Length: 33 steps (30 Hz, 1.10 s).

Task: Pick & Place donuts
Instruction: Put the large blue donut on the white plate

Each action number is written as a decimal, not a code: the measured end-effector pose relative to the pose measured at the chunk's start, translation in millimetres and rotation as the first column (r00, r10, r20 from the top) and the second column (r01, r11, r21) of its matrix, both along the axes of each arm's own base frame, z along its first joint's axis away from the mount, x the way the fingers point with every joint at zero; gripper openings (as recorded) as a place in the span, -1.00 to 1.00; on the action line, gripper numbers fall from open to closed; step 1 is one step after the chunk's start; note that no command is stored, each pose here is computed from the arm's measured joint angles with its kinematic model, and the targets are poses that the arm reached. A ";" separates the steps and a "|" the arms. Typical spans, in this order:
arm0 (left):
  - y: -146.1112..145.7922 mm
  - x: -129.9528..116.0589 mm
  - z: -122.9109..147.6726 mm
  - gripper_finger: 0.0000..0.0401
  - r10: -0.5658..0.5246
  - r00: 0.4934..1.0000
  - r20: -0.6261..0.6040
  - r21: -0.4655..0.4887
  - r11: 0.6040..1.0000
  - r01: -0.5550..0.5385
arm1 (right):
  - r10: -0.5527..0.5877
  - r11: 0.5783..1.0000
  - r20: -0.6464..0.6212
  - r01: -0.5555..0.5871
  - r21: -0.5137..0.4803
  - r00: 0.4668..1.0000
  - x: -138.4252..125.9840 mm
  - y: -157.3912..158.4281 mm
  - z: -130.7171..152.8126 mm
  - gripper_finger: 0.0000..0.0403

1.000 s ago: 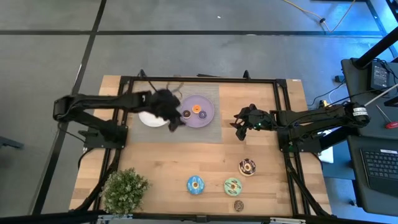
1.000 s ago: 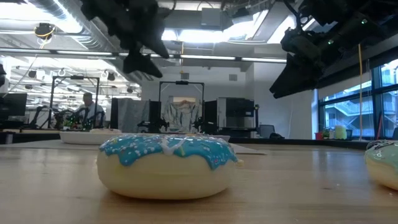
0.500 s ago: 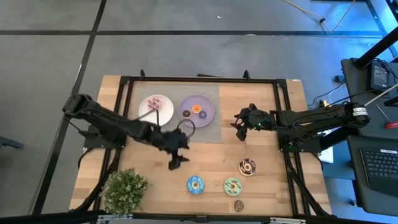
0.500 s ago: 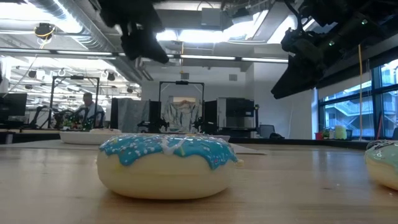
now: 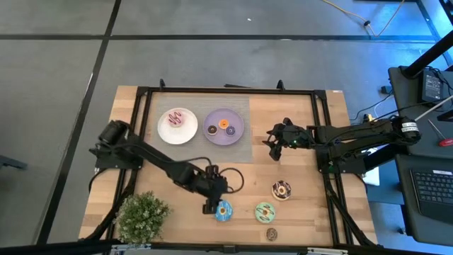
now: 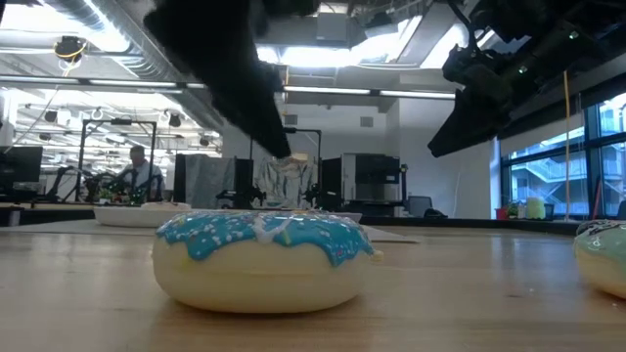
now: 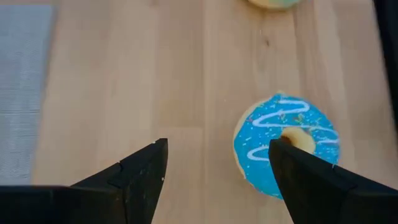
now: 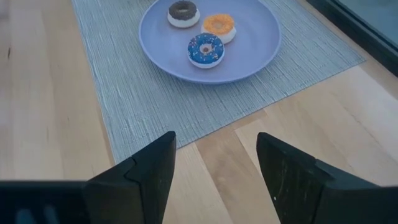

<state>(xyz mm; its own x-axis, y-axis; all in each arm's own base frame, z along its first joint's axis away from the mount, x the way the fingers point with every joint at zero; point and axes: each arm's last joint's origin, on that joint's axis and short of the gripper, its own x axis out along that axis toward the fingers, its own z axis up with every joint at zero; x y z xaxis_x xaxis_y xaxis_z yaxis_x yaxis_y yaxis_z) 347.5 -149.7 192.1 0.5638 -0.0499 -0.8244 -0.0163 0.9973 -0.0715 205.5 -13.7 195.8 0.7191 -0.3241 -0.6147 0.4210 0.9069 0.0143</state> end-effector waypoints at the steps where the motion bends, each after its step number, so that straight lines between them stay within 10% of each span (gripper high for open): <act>1: -2.4 1.5 -4.8 0.37 -0.004 1.000 -0.010 0.004 1.000 0.004 | 0.003 1.000 -0.004 -0.003 -0.004 1.000 -0.1 0.0 -0.2 0.12; 33: -32.7 10.0 -58.3 0.37 -0.060 0.996 -0.060 -0.036 0.998 0.058 | 0.012 1.000 -0.023 -0.012 -0.014 1.000 -1.0 0.0 -1.2 0.12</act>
